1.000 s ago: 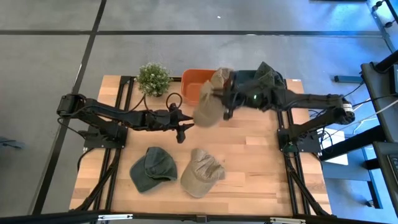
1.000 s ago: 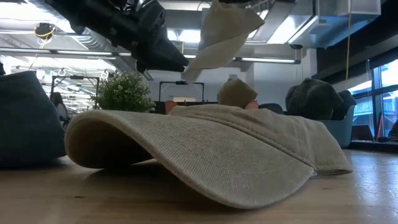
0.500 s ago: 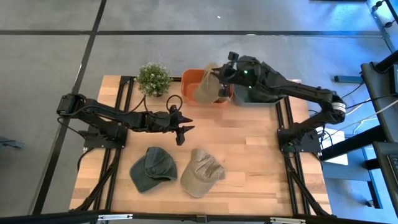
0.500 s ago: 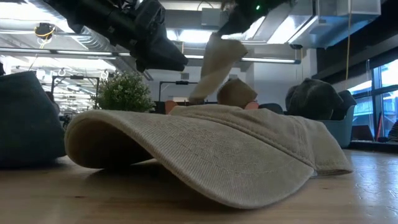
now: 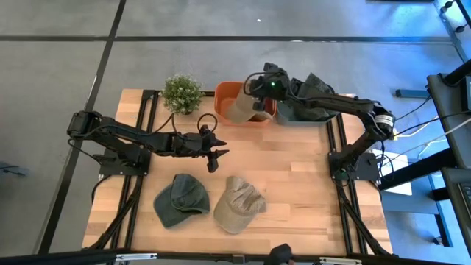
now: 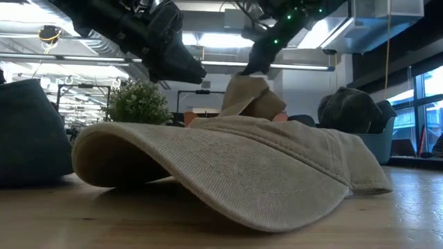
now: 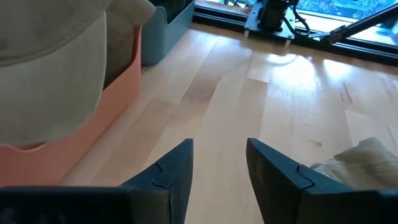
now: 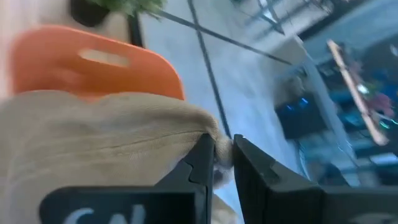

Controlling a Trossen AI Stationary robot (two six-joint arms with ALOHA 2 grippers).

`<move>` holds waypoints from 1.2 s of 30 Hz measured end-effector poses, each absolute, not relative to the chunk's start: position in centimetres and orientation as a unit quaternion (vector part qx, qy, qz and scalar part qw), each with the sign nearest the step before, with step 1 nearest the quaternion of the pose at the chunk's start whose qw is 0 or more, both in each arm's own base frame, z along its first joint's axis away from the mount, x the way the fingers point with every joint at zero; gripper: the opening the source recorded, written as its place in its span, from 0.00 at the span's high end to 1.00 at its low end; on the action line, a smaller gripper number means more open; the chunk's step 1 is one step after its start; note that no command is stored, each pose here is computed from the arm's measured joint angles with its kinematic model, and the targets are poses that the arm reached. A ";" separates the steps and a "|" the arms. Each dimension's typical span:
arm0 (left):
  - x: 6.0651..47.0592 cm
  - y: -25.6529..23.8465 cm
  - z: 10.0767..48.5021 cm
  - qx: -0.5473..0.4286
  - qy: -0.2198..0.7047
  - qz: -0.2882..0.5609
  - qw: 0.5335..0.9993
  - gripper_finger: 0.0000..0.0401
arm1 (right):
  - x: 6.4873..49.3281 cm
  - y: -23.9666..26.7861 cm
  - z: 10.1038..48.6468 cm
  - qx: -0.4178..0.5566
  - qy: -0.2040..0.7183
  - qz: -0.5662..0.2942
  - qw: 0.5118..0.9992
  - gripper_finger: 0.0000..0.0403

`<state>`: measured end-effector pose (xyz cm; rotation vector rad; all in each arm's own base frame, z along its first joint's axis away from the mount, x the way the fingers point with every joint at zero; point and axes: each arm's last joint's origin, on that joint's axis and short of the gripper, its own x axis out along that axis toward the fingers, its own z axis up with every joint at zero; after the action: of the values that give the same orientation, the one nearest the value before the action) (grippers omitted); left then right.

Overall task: Pick & Place hat
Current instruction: Put the top brown cap into the orange bin

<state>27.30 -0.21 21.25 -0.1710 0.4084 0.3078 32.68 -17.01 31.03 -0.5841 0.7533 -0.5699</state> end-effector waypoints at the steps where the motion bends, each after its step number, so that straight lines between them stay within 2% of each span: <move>1: 27.3 -0.2 21.2 -0.084 0.202 0.152 0.964 0.64 | 32.6 -17.2 31.0 -0.278 0.361 -0.281 0.845 0.88; 10: 27.3 -0.2 21.2 -0.083 0.202 0.152 0.964 0.64 | 32.1 -17.7 31.3 -0.276 0.362 -0.296 0.840 0.88; 22: 27.3 -0.2 21.2 -0.084 0.202 0.153 0.964 0.64 | 33.1 -15.5 30.7 -0.268 0.364 -0.230 0.861 0.87; 32: 27.3 -0.2 21.2 -0.095 0.200 0.155 0.963 0.64 | 34.1 -15.9 27.7 -0.259 0.422 -0.207 0.844 0.87; 36: 27.3 -0.2 21.2 -0.095 0.200 0.155 0.963 0.64 | 34.0 -16.1 27.5 -0.283 0.442 -0.221 0.822 0.86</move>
<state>27.30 -0.21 21.25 -0.1933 0.4049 0.3130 34.01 -16.10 27.45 -0.6031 0.9401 -0.4698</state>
